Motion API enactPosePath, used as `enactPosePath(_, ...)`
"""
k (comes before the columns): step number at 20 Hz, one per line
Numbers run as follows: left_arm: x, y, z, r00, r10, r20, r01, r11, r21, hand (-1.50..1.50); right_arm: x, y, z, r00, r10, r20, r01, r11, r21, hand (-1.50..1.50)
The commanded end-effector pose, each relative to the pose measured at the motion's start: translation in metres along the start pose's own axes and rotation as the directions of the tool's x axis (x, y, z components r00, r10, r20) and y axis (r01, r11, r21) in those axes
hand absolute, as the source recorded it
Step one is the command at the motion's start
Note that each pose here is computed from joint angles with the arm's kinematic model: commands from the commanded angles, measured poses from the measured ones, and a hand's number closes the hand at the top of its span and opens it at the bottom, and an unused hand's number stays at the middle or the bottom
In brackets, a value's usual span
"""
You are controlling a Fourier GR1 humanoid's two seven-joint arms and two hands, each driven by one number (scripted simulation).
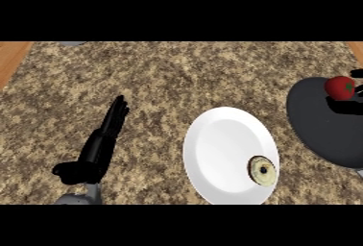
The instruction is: Pick the tomato from the plate and place it in the pan
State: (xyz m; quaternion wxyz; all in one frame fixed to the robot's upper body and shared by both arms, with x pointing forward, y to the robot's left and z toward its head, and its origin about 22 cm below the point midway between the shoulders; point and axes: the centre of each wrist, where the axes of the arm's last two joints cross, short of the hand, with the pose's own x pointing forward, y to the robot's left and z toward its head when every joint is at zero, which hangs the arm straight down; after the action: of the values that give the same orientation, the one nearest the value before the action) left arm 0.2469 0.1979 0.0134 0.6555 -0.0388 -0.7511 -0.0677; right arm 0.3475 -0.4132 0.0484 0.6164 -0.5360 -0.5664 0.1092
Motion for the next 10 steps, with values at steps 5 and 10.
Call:
enactPosePath(5,0.0,-0.009,-0.008,1.0,0.006,0.011,-0.006,1.0,-0.024,0.0,-0.001,0.025,-0.012,0.993,-0.105,-0.056,0.117,0.95,0.291,-1.5)
enactPosePath(10,-0.009,-0.009,0.015,1.0,0.015,0.009,-0.015,1.0,-0.007,0.0,0.003,0.013,-0.022,0.949,-0.315,0.027,0.309,0.942,0.133,-1.5)
